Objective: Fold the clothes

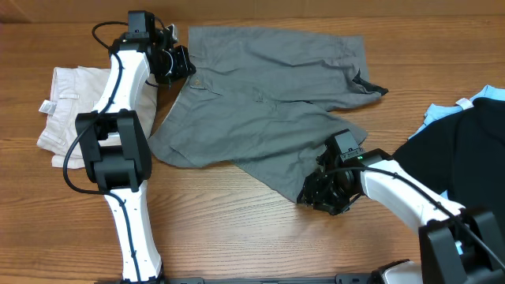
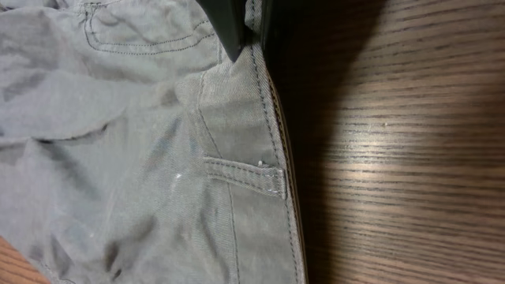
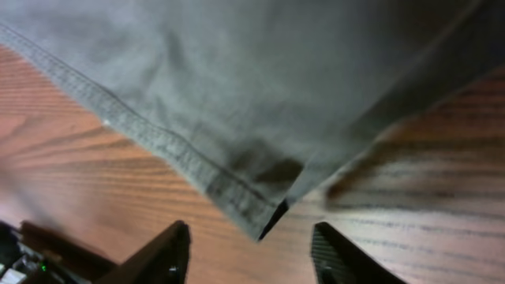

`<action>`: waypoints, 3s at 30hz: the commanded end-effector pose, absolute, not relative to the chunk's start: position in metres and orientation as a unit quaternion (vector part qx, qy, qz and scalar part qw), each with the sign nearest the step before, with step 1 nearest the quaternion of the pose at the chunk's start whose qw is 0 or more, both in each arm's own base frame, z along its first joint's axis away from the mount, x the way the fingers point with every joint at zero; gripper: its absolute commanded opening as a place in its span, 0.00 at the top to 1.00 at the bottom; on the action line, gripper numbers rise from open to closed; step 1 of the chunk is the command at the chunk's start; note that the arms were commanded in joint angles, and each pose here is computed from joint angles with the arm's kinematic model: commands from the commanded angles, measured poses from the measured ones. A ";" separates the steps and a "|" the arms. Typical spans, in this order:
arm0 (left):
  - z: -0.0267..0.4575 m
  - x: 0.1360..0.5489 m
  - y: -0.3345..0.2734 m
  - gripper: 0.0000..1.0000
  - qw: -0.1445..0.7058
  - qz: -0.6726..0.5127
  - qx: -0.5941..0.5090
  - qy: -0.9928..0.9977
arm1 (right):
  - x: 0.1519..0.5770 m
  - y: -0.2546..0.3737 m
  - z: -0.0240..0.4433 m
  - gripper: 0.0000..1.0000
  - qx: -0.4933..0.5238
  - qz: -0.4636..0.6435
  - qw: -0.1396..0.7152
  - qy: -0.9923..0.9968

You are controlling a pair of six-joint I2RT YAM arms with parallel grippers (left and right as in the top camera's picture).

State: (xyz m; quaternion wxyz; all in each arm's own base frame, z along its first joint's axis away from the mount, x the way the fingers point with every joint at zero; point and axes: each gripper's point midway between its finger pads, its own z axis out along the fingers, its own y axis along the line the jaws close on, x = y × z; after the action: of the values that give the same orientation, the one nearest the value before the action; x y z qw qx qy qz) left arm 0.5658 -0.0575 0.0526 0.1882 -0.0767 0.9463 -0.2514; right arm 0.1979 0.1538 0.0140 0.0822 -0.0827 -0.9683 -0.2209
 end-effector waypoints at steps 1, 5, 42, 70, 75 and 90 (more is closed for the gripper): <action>0.054 0.572 -0.055 0.96 0.198 -0.244 -0.067 0.947 | 0.195 0.151 0.004 0.58 -0.096 -0.205 0.094 -0.969; 0.054 0.572 -0.055 0.96 0.198 -0.244 -0.067 0.947 | 0.194 0.151 0.002 0.81 -0.091 -0.205 0.095 -0.970; 0.054 0.573 -0.054 0.92 0.203 -0.240 -0.064 0.947 | 0.195 0.153 -0.013 0.78 -0.035 -0.193 0.092 -0.976; 0.058 0.568 -0.044 0.00 0.190 -0.237 -0.075 0.950 | 0.135 0.080 0.014 0.89 -0.163 0.017 0.178 -0.970; 0.069 0.553 -0.027 0.00 0.160 -0.233 -0.080 0.956 | 0.151 0.086 0.015 0.55 -0.160 -0.004 0.139 -0.977; 0.181 0.488 -0.027 0.17 0.095 -0.275 -0.034 0.956 | 0.233 0.082 0.149 0.19 -0.212 -0.116 -0.159 -0.957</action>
State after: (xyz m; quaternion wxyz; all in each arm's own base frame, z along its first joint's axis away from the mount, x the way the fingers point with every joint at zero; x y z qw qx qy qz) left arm 0.4906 -0.0227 0.1595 0.0777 -0.0623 0.9646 -0.2444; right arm 0.2186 0.0923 0.1251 -0.1111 -0.1845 -0.9703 -0.1099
